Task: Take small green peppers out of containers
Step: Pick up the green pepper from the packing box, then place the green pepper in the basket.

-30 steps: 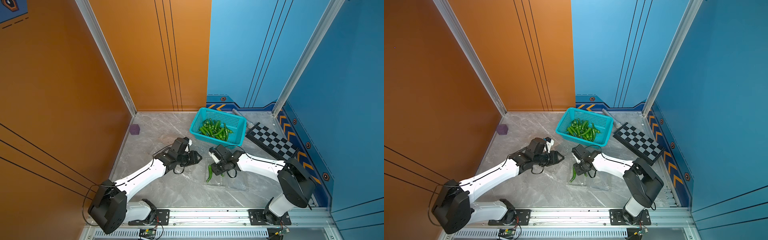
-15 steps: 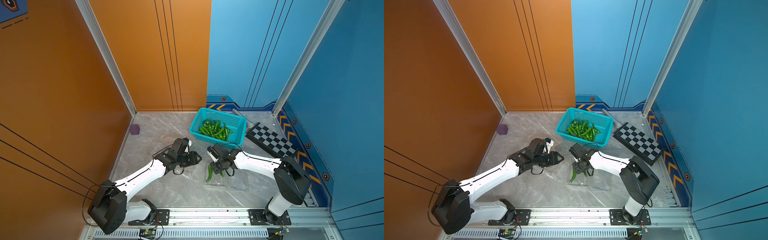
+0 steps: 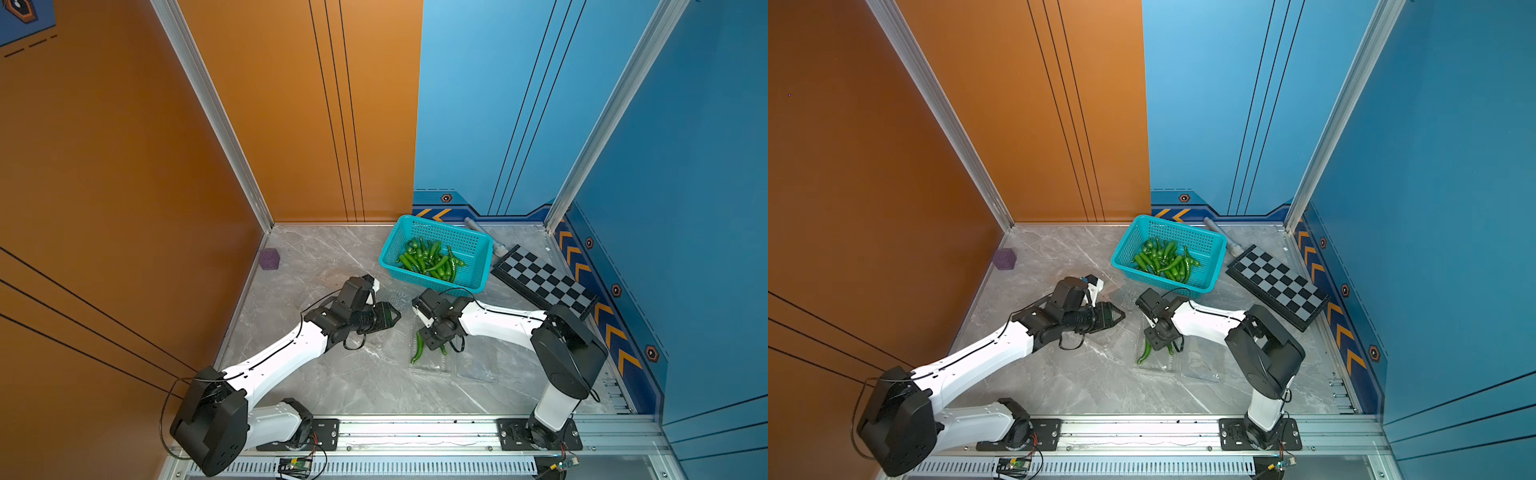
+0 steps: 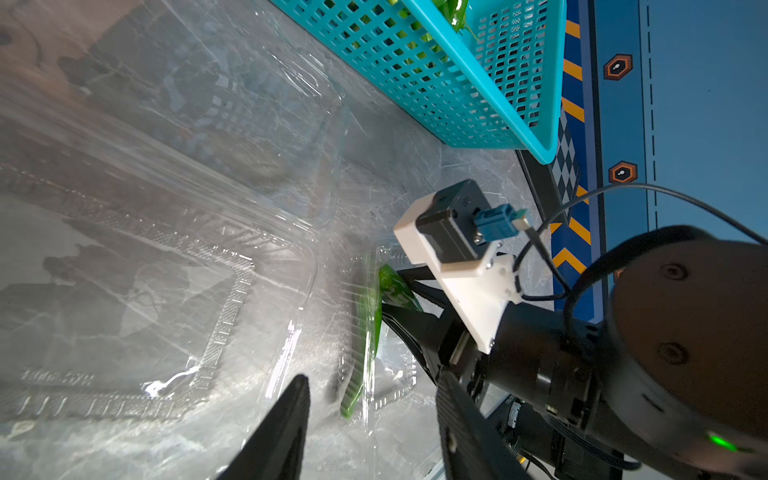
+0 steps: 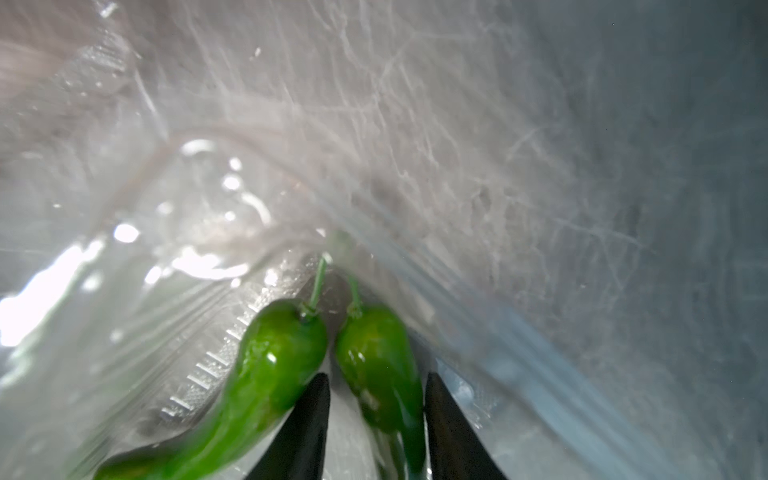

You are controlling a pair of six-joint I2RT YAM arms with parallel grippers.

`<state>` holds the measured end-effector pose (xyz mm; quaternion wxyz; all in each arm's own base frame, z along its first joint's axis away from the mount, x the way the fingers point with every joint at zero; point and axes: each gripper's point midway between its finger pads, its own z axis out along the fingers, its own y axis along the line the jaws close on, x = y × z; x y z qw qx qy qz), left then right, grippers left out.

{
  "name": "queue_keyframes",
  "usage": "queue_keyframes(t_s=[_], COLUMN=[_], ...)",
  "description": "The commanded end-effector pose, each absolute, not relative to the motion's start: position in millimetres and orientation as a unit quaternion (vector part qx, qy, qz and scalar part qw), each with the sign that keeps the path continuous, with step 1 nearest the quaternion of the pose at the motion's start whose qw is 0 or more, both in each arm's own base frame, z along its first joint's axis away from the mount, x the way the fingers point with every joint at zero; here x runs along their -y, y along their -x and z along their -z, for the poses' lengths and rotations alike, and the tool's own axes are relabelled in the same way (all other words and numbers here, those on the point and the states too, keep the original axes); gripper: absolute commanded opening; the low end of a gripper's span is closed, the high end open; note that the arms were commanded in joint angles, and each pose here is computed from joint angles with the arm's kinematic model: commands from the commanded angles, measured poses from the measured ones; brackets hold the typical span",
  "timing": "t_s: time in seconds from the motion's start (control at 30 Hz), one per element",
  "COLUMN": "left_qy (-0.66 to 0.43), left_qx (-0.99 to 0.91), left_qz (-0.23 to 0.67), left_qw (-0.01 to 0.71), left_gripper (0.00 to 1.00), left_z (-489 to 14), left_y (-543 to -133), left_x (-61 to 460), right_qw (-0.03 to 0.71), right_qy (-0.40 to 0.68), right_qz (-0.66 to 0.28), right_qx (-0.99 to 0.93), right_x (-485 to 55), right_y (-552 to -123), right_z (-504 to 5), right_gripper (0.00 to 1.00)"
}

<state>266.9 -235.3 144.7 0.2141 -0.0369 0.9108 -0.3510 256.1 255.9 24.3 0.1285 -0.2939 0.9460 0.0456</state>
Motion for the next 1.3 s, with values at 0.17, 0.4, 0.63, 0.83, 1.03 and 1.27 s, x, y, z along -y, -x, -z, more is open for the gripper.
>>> queue_keyframes(t_s=[0.17,0.4,0.63,0.83,1.03,1.27], left_qy=[0.041,0.048,0.048,0.041,0.033,0.009], left_qx=[-0.914,-0.915,-0.913,-0.909,-0.904,-0.896], left_qz=[0.339,0.33,0.328,0.331,0.327,0.326], left_qw=[0.219,0.229,0.236,0.25,0.272,0.302], left_gripper=[0.52,0.52,0.52,0.54,0.6,0.69], left_z=[-141.8,-141.9,-146.0,-156.1,-167.5,-188.3], left_y=[-264.1,-267.0,-269.7,-273.0,-280.3,-292.8], left_x=[224.3,219.0,217.2,218.1,217.7,222.7], right_qw=[0.121,0.146,0.181,0.227,0.308,0.376], right_qy=[0.299,0.292,0.279,0.248,0.199,0.144], right_qz=[-0.051,-0.065,-0.1,-0.146,-0.184,-0.227], right_qx=[-0.945,-0.943,-0.938,-0.93,-0.912,-0.887], right_x=[-260.0,-259.2,-256.6,-246.2,-223.7,-203.8], right_y=[-258.5,-259.5,-258.3,-267.0,-298.2,-347.7], right_z=[-24.0,-48.7,-89.3,-133.8,-194.1,-252.2], right_gripper=[0.23,0.12,0.1,0.1,0.1,0.11])
